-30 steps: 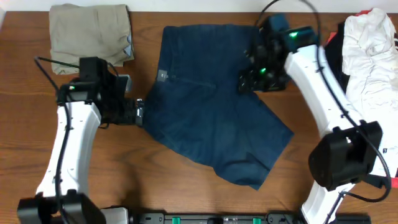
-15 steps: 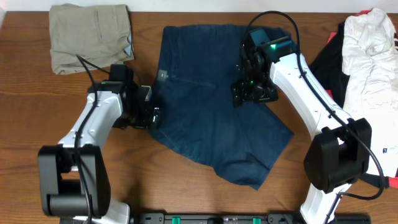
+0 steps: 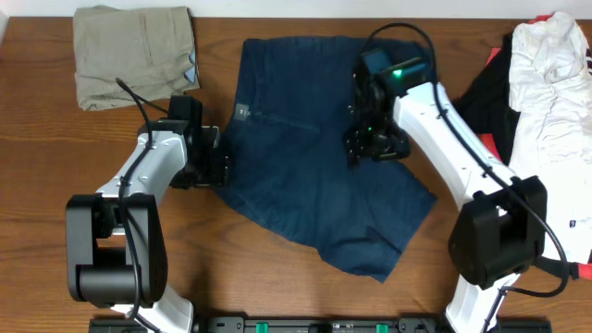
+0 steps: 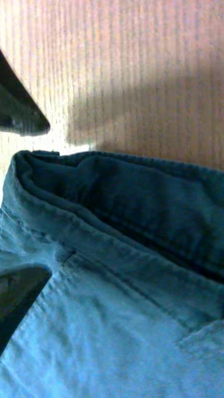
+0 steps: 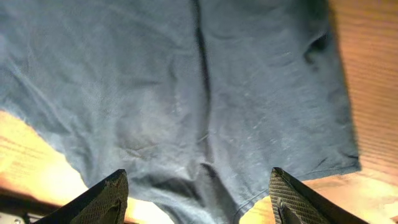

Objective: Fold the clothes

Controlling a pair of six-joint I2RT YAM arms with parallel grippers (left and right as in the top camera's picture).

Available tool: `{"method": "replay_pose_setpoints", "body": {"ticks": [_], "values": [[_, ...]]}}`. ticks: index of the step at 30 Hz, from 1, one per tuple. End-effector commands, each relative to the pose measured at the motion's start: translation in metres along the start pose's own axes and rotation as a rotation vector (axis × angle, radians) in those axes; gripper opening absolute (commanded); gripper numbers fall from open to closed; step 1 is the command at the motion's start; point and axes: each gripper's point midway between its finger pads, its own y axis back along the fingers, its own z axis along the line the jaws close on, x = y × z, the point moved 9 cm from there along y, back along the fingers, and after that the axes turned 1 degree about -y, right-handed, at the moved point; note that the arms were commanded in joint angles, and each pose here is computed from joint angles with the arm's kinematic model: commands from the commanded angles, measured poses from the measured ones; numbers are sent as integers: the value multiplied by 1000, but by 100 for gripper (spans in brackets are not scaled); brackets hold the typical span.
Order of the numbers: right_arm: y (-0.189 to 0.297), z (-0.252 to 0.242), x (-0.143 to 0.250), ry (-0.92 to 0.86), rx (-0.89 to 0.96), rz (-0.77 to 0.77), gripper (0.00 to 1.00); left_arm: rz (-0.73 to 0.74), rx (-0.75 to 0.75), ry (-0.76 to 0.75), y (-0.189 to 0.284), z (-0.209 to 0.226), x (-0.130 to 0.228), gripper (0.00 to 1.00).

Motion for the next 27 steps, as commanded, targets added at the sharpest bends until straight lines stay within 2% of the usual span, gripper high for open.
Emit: {"method": "replay_pose_setpoints", "body": {"ticks": [1,4,7,8,9,15,18,21,27], "values": [[-4,2,2,-21,23,9,69,16,-11,4,-5,1,1,48],[-3,3,1,-19,20,0,69,8,-12,4,-5,1,-1,29],[-3,3,0,-18,18,-6,68,-7,-12,10,-5,1,-3,19],[-3,3,0,-18,18,-6,68,-12,-12,21,-5,1,-3,10],[-3,3,0,-19,18,-4,68,-18,-11,30,-5,1,-4,6],[22,8,9,6,-3,-83,66,-34,-13,38,-5,2,-7,6],[46,14,23,33,-13,-144,64,-50,-12,50,-5,2,-10,6],[59,16,45,16,54,-167,63,-69,-11,73,-5,2,-12,7],[28,14,91,-108,85,-60,62,-94,-10,88,-5,2,-16,6]]}}
